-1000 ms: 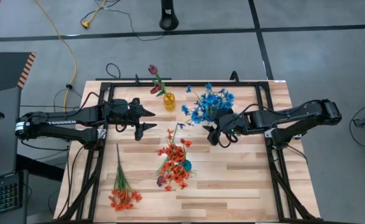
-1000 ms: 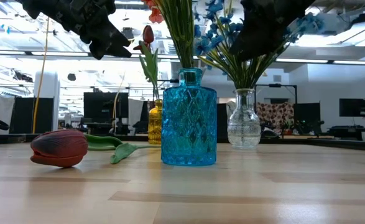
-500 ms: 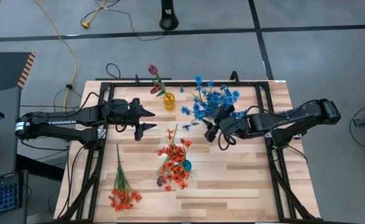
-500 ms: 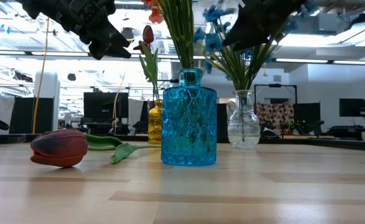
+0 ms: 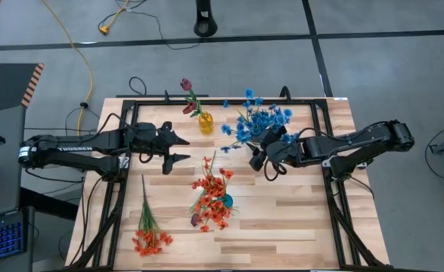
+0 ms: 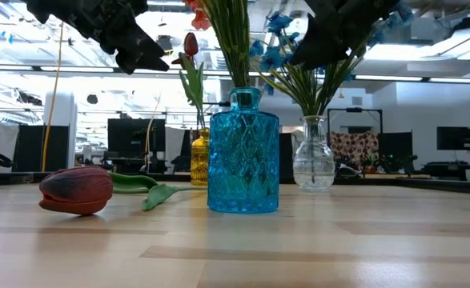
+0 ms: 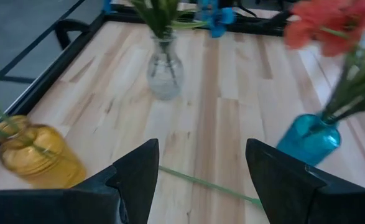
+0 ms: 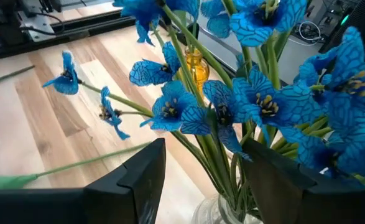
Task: Sort flowers into vase by color
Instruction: Put the blue flowers into the transparent vase
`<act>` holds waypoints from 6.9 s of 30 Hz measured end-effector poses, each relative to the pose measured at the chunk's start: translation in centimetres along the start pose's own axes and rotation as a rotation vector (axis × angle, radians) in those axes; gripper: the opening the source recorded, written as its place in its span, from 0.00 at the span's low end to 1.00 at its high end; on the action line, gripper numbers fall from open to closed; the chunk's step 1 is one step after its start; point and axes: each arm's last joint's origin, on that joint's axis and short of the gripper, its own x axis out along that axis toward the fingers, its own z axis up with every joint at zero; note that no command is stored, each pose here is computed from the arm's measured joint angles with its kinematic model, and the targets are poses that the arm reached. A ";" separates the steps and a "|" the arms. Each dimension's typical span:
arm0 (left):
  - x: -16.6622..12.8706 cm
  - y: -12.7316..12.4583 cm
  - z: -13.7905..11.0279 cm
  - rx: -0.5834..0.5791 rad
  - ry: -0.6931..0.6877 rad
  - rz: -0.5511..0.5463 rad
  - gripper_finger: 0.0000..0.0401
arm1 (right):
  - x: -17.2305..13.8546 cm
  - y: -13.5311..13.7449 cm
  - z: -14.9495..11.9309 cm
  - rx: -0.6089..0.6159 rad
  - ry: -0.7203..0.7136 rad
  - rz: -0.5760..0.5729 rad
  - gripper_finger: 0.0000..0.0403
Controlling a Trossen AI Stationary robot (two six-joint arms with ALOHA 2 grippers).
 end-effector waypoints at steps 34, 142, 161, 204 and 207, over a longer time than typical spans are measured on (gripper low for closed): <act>0.0 -1.6 -0.1 0.059 0.000 -0.021 0.57 | -1.4 -0.1 -0.2 -0.266 0.065 0.206 0.58; 21.4 -0.4 -1.7 0.053 -0.351 0.188 0.98 | -1.0 -0.3 1.0 -0.120 -0.013 0.215 0.58; 29.9 -0.3 0.0 0.100 -0.298 0.292 0.98 | -1.0 -0.3 1.0 -0.122 -0.011 0.215 0.58; 30.0 0.1 0.5 0.130 -0.286 0.338 0.35 | -1.1 -0.2 1.0 -0.120 -0.015 0.218 0.58; 30.0 0.2 0.5 0.108 -0.287 0.338 0.35 | -1.3 -0.4 1.2 -0.104 -0.025 0.222 0.58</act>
